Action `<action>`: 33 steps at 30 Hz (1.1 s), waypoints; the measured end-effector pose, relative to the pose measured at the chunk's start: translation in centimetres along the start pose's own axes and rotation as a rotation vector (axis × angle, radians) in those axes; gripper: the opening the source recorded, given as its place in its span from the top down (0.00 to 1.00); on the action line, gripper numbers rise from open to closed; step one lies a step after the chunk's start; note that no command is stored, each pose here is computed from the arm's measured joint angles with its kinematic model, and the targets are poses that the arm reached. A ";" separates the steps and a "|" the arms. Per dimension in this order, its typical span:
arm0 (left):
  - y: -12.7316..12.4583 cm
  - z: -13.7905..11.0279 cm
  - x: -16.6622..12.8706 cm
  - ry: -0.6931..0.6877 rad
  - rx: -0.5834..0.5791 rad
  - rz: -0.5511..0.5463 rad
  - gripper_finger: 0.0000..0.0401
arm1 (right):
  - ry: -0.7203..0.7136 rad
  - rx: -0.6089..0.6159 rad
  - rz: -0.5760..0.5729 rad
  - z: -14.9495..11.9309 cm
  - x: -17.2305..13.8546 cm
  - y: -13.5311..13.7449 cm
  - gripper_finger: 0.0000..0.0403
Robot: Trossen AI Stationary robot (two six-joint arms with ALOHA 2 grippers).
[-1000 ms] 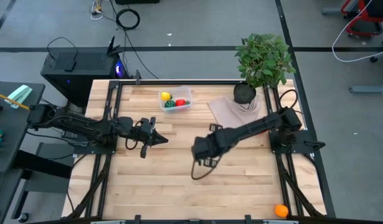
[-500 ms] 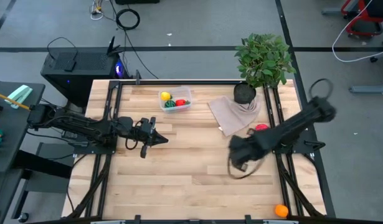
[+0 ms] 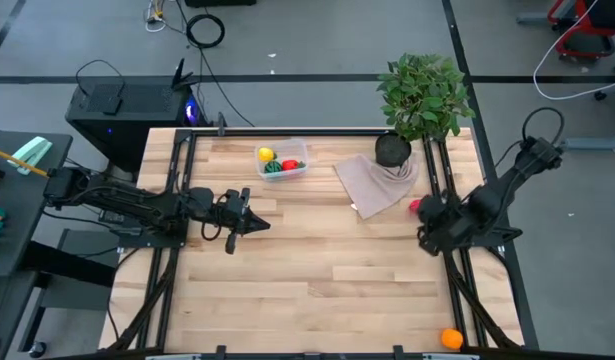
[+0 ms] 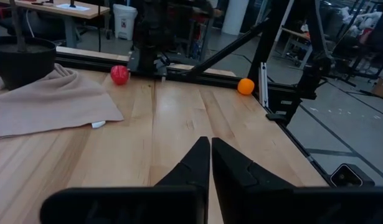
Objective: Pick and placing Produce into tupperware
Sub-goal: Put the pink dragon fruit into the container
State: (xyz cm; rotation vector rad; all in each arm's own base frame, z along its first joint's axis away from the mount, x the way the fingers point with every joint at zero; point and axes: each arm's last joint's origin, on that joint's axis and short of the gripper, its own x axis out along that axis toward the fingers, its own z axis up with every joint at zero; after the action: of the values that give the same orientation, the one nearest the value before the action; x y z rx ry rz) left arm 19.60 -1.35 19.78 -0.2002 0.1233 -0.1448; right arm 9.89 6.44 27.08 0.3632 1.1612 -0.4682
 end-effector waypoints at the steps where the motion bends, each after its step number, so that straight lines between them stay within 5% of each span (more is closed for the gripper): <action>1: 0.0 0.0 0.0 0.000 0.000 0.000 0.95 | 0.010 -0.011 -0.025 -0.1 -0.1 -0.4 0.72; 6: 0.0 0.0 0.0 0.000 0.000 0.001 0.97 | 0.030 -0.129 -0.106 -0.5 -0.4 -1.8 0.72; 11: 0.0 0.0 0.0 0.000 0.000 0.001 0.97 | 0.009 -0.084 -0.103 -0.9 -0.7 -3.1 0.72; 18: 0.0 0.0 0.0 -0.003 0.000 0.014 0.95 | -0.012 0.038 0.155 -1.9 1.1 -3.5 0.73; 25: 0.1 0.0 0.0 -0.004 -0.001 0.016 0.98 | -0.129 0.066 0.164 -1.8 2.2 -3.3 0.79; 33: 0.3 0.1 0.0 -0.008 -0.054 0.028 0.94 | -0.266 0.252 0.392 -2.0 6.7 -2.5 0.84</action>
State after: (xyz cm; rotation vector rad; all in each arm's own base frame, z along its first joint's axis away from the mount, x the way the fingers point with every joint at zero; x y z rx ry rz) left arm 19.63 -1.04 19.79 -0.2530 0.1223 -0.1128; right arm 9.08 4.23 20.05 0.7099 0.7490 -0.3059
